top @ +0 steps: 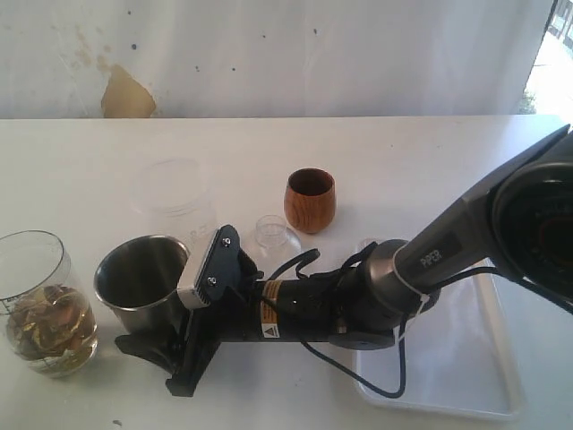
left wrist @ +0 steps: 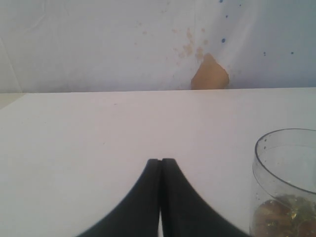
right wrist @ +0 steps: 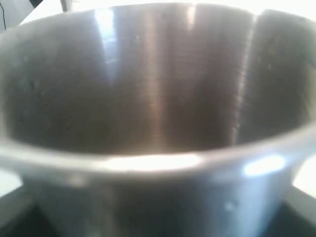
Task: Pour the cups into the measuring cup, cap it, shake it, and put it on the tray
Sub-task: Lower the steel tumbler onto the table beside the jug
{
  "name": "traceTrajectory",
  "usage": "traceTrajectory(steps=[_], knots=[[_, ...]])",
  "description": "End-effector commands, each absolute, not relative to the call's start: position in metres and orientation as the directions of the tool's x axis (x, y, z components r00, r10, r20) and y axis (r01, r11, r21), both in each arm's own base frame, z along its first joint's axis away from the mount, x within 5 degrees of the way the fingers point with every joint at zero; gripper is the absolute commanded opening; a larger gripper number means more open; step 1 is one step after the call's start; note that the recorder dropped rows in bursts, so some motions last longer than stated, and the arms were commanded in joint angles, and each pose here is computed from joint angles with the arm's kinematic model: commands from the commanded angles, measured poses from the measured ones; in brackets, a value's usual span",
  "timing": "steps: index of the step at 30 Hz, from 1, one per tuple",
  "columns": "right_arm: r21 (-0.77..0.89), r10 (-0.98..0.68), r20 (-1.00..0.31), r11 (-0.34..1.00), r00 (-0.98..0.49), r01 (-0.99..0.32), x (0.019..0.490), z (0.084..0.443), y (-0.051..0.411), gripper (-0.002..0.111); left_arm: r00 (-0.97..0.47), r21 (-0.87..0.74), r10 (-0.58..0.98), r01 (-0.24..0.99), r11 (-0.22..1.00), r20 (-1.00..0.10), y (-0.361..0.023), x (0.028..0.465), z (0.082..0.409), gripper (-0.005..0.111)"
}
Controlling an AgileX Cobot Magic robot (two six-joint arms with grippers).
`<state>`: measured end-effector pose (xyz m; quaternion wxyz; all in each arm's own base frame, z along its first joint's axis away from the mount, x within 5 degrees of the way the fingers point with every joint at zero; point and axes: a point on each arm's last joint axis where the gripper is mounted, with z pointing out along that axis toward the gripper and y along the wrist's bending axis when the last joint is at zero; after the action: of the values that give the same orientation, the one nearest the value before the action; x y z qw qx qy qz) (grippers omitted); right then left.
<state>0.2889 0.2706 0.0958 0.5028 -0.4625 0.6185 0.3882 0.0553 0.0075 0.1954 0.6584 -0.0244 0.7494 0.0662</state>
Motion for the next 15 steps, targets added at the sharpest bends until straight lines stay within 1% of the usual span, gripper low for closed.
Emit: traceTrajectory(steps=[1,5,8,11,13,15], knots=[[-0.015,-0.178,-0.983,0.272,-0.035,-0.962,0.2912,0.0983,0.2722,0.0,-0.122,0.067,0.052,-0.12,0.99,-0.991,0.0072,0.0554,0.1948,0.0],[-0.015,-0.18,-0.983,0.272,-0.036,-0.962,0.2913,0.0981,0.2722,0.0,-0.122,0.067,0.052,-0.12,0.99,-0.991,0.0072,0.0554,0.1948,0.0],[-0.015,-0.188,-0.981,0.275,-0.038,-0.961,0.2915,0.0973,0.272,0.005,-0.122,0.067,0.052,-0.12,0.99,-0.991,0.0072,0.0554,0.1948,0.0],[-0.016,-0.198,-0.979,0.278,-0.041,-0.96,0.2918,0.0963,0.2717,0.018,-0.122,0.067,0.052,-0.12,0.99,-0.991,0.0072,0.0554,0.1948,0.0],[-0.016,-0.198,-0.979,0.278,-0.041,-0.96,0.2917,0.0964,0.2717,0.028,-0.122,0.067,0.052,-0.12,0.99,-0.991,0.0072,0.0554,0.1948,0.0],[-0.016,-0.198,-0.979,0.278,-0.041,-0.96,0.2917,0.0964,0.2717,0.042,-0.122,0.067,0.052,-0.12,0.99,-0.991,0.0072,0.0554,0.1948,0.0]])
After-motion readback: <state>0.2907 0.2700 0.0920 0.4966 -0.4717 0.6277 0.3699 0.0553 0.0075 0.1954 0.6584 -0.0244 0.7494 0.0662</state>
